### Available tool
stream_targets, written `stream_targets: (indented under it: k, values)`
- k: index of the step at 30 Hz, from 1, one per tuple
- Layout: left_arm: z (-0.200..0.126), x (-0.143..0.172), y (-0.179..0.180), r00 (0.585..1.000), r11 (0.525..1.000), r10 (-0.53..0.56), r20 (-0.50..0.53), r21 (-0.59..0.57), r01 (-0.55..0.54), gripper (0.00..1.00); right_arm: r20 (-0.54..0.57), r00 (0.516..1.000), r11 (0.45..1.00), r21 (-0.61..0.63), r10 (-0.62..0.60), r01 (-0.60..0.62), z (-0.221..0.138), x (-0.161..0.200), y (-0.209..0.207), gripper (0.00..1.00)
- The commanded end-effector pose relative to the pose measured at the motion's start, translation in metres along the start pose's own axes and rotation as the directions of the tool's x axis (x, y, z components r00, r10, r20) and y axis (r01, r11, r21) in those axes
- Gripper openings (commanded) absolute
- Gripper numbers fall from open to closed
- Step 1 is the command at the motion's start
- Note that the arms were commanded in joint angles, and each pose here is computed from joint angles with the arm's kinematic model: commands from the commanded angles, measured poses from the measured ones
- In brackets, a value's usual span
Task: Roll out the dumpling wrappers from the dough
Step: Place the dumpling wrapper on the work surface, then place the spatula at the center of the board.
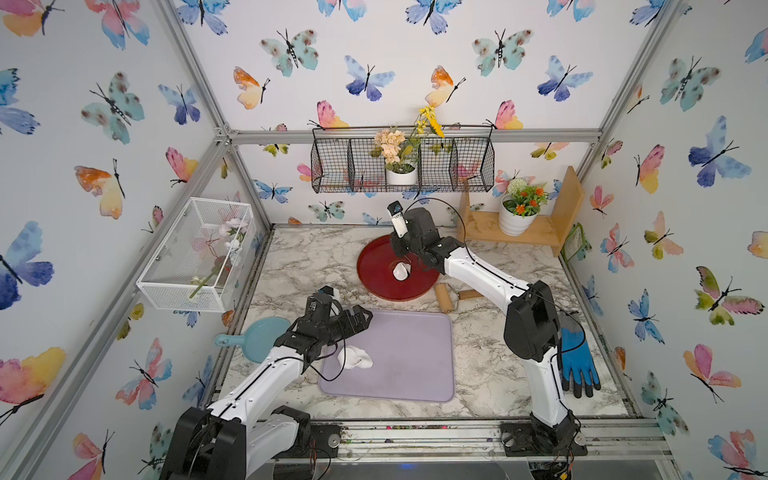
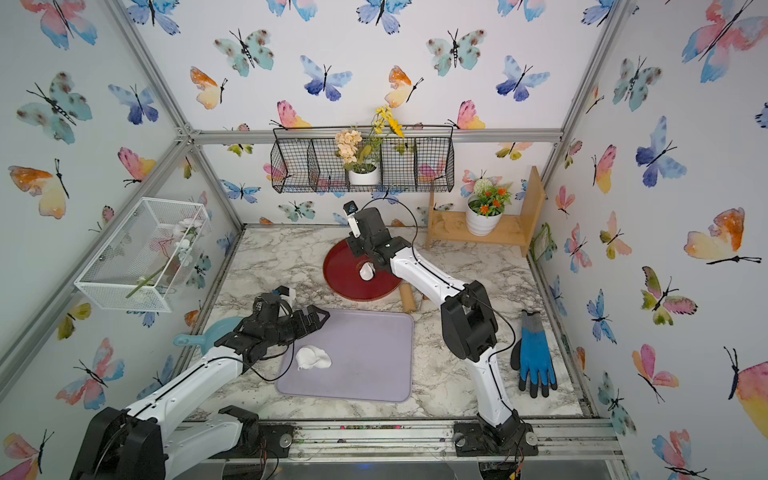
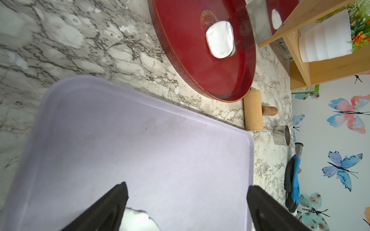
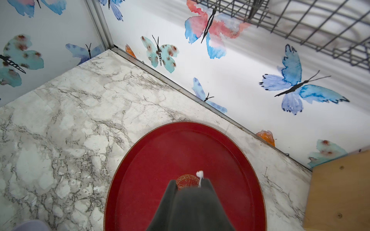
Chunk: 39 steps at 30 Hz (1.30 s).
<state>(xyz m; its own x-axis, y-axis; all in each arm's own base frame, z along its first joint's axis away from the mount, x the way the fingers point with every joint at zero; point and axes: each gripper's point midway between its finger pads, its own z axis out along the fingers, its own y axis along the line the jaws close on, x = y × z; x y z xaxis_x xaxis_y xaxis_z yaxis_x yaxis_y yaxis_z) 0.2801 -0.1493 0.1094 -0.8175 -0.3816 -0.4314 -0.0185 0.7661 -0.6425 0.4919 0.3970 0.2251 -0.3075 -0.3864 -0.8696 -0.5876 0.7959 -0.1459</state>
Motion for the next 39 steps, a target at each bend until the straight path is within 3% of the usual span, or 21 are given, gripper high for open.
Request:
stream_targets:
  k: [1,14,21,26,32,36,39]
  values:
    - [-0.003,0.001,-0.005,1.000,1.000,0.005,-0.004,0.027,-0.005,0.99,-0.055,0.996,0.996,0.047,-0.067,0.070,0.011,0.021,0.000,0.02]
    - [-0.004,-0.002,-0.007,1.000,1.000,0.005,0.001,0.031,-0.005,0.99,-0.037,0.994,0.977,0.182,-0.107,0.112,0.002,0.013,-0.017,0.02]
    - [-0.009,-0.006,-0.013,1.000,0.999,0.013,0.012,0.037,-0.014,0.99,0.113,0.993,0.983,0.184,-0.032,0.011,-0.045,-0.030,-0.026,0.02]
    - [-0.016,-0.012,-0.021,0.999,0.998,0.036,0.038,0.052,-0.038,0.99,0.199,0.978,0.990,0.115,0.063,-0.087,-0.096,-0.052,-0.027,0.02]
    - [-0.032,-0.018,-0.030,0.993,0.994,0.068,0.099,0.084,-0.076,0.99,0.260,0.935,0.970,-0.026,0.240,-0.242,-0.169,-0.038,-0.021,0.02]
    - [-0.042,-0.017,-0.038,0.988,0.987,0.090,0.126,0.123,-0.106,0.99,0.227,0.901,0.922,-0.211,0.370,-0.326,-0.203,-0.012,0.003,0.02]
    - [-0.051,-0.018,-0.042,0.982,0.981,0.109,0.152,0.142,-0.131,0.99,0.168,0.863,0.848,-0.349,0.476,-0.399,-0.221,0.015,0.023,0.02]
